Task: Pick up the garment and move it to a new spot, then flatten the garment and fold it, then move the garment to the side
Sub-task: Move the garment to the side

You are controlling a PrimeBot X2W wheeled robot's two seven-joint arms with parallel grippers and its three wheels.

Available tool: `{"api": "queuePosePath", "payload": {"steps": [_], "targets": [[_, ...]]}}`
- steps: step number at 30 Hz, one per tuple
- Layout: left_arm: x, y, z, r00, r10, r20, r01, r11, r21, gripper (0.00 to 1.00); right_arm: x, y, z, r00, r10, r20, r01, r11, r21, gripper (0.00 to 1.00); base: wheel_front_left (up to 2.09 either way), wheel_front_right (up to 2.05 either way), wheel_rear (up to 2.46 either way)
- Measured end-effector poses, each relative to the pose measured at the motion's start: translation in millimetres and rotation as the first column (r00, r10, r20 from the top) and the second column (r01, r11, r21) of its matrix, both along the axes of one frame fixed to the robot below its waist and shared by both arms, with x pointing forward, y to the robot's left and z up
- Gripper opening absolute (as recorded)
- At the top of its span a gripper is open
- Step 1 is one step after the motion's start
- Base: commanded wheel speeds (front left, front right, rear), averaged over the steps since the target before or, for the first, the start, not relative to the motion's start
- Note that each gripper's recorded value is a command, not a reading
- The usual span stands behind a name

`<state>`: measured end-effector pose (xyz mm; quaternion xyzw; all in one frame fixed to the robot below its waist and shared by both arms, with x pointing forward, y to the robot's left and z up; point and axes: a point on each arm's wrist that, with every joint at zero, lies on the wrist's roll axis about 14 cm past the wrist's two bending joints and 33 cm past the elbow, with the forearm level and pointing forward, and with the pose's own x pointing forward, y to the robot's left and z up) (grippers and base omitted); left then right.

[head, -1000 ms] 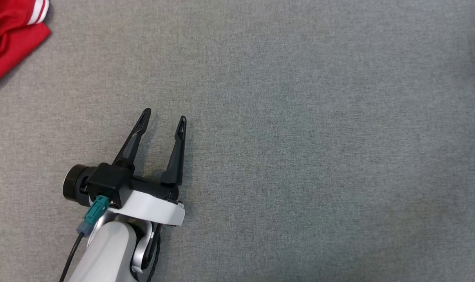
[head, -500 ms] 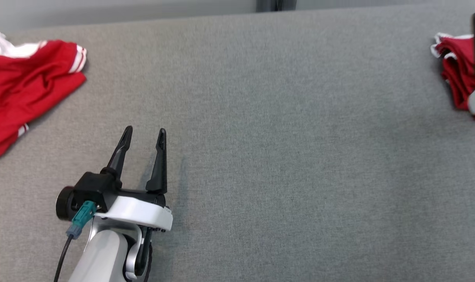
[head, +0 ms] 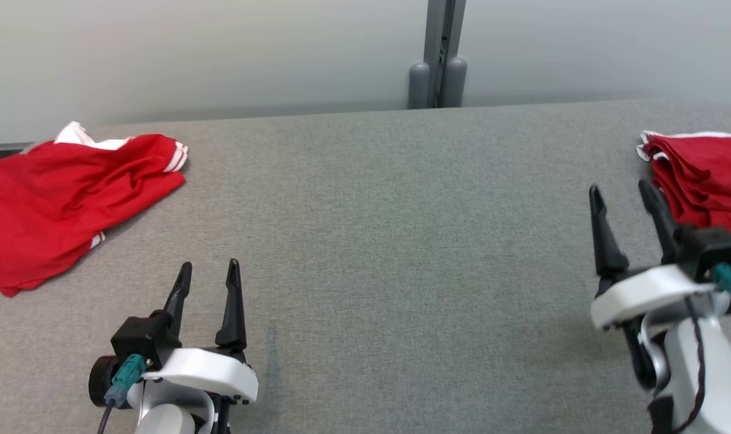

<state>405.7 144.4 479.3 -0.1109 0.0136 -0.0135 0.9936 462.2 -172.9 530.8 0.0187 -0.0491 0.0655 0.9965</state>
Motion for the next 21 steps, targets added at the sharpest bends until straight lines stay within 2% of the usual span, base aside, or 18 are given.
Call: {"api": "queuePosePath", "payload": {"steps": [4, 11, 21], "targets": [[-14.9, 8.7, 0.9, 1.000, 0.031, -0.002, -0.031, 0.999, -0.006, 1.00, -29.6, 22.6, -12.3, 1.000, 0.024, -0.014, -0.023, 0.999, 0.031, 1.00, 0.00, 0.00, 0.00], [-32.9, 15.9, -1.7, 0.998, 0.057, -0.010, -0.057, 0.998, -0.008, 1.00, -63.6, 29.6, -22.8, 0.999, 0.036, -0.031, -0.032, 0.993, 0.114, 1.00, 0.00, 0.00, 0.00], [-37.6, 16.8, -4.3, 0.998, 0.062, -0.018, -0.063, 0.998, -0.015, 1.00, -75.7, 38.0, -19.6, 0.998, 0.062, -0.020, -0.059, 0.990, 0.128, 1.00, 0.00, 0.00, 0.00]]}}
